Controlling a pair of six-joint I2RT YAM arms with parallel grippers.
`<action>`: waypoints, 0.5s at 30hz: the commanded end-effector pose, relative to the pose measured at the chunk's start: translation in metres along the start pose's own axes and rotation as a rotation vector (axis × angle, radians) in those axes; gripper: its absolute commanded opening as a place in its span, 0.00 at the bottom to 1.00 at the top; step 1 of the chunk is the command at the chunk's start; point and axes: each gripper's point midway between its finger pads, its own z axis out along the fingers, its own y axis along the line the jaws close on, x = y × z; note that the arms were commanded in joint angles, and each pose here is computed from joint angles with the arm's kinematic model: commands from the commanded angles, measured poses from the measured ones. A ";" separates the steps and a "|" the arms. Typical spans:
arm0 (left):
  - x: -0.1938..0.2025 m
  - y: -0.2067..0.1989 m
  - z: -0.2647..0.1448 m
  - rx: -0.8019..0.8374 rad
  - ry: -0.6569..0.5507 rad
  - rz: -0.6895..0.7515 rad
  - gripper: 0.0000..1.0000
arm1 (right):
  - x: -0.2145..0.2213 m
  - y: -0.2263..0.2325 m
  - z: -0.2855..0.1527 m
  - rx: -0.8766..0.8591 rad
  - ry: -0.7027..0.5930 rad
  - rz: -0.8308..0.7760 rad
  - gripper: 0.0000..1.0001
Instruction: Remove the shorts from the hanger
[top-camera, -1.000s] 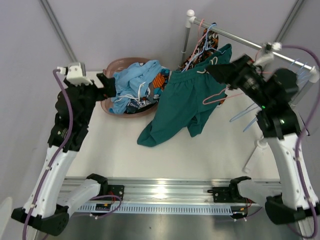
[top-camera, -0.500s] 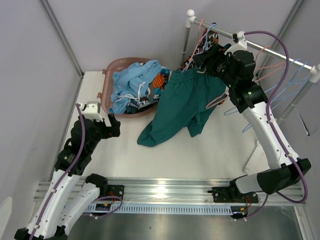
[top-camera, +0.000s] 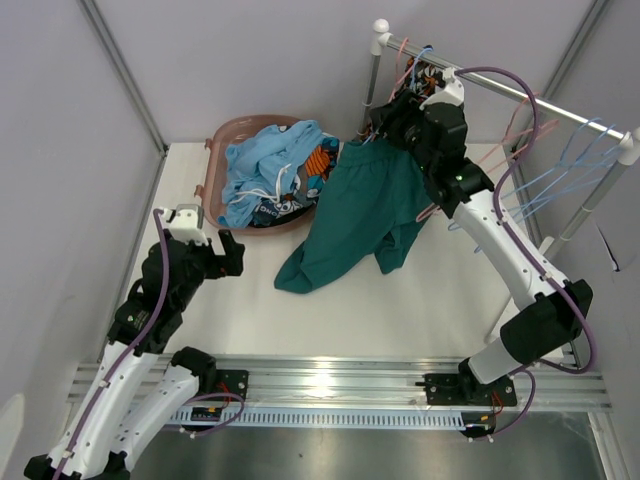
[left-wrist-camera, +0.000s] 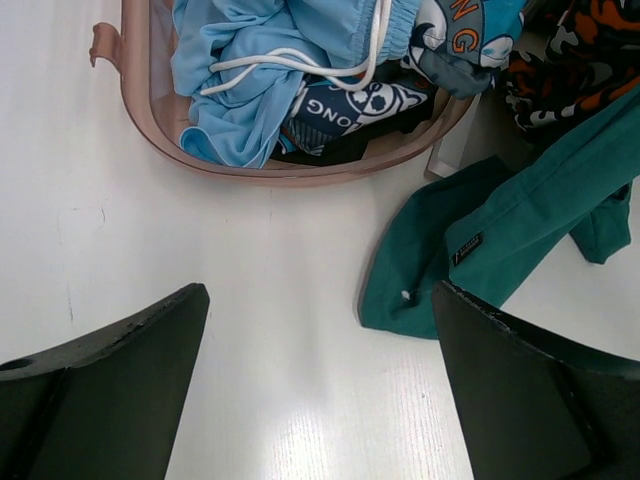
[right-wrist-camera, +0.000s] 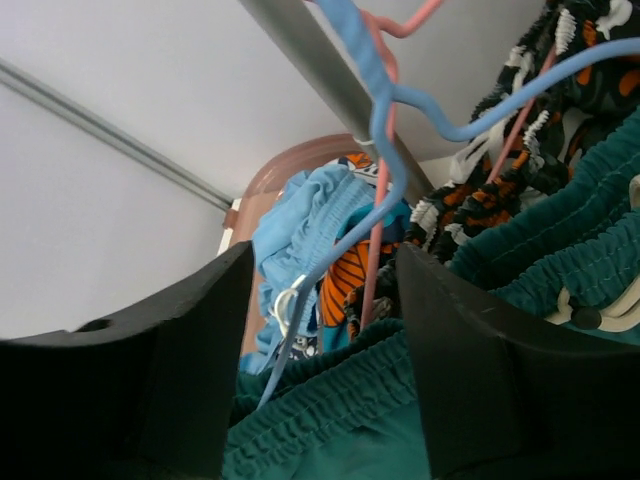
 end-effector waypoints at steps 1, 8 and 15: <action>-0.007 -0.004 0.001 0.009 -0.033 -0.013 0.99 | -0.031 0.012 -0.002 -0.013 -0.126 0.025 0.60; -0.005 -0.004 0.002 0.008 -0.027 -0.009 0.99 | -0.028 0.007 -0.005 0.000 -0.126 0.034 0.28; -0.005 -0.003 0.003 0.000 -0.025 -0.005 0.99 | -0.029 0.001 -0.017 0.018 -0.133 0.029 0.00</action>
